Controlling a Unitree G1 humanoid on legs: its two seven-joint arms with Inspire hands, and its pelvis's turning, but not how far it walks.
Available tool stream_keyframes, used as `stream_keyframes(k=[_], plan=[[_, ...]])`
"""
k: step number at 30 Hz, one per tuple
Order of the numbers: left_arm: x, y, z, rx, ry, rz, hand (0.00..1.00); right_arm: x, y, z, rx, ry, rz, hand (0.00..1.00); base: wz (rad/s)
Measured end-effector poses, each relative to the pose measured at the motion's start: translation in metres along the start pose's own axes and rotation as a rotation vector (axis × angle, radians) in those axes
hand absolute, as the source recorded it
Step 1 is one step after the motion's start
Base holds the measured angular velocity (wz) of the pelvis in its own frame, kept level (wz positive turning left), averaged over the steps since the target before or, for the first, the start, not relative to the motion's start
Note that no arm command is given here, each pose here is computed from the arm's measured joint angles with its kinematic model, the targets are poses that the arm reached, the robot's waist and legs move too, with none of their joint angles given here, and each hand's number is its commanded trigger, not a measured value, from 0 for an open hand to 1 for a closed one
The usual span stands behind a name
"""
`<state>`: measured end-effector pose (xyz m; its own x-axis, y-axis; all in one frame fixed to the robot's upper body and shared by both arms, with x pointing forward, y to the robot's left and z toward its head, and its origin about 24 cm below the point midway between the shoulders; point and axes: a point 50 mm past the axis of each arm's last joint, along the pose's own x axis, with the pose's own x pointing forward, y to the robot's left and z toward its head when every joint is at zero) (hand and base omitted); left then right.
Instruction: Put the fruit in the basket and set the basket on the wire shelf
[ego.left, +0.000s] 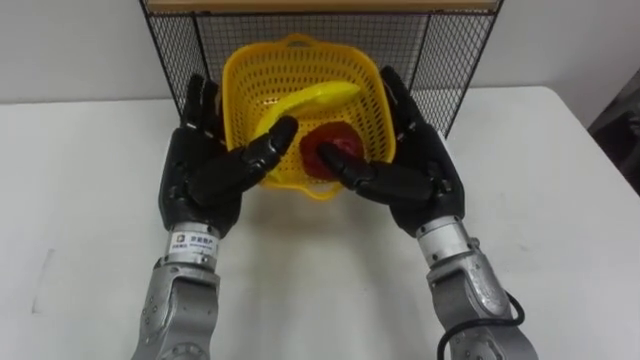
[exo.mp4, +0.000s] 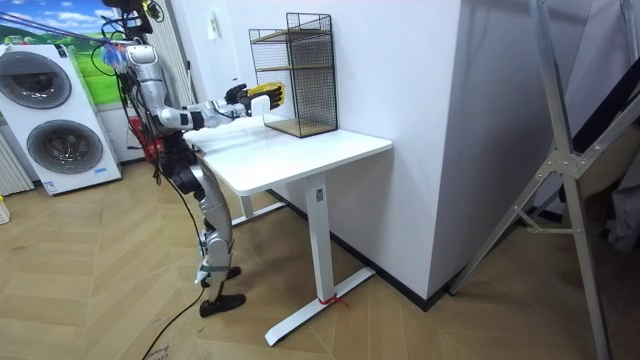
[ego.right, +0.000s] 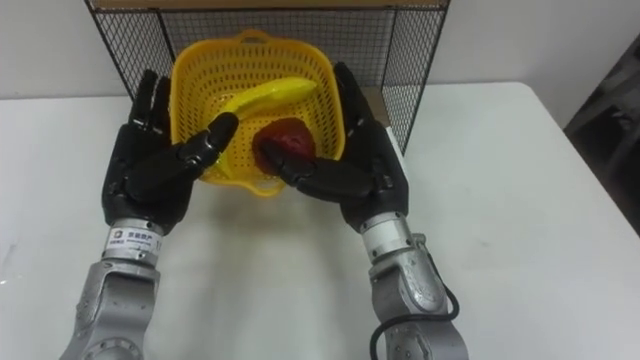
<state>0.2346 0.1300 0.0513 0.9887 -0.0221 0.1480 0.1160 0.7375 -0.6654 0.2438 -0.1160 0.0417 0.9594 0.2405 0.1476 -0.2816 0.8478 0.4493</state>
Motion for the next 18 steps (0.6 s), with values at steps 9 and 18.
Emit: stream_keyframes(k=[9, 18], plan=[[-0.0005, 0.0001, -0.0008, 0.007, 0.009, 0.001, 0.0, 0.0019, -0.0003, 0.0021, 0.003, -0.009, 0.0, 0.0, -0.05], [-0.0007, 0.0008, -0.0018, 0.009, 0.021, 0.003, 0.0, 0.0028, 0.0001, 0.0025, 0.0, -0.009, 0.003, 0.0, -0.02]])
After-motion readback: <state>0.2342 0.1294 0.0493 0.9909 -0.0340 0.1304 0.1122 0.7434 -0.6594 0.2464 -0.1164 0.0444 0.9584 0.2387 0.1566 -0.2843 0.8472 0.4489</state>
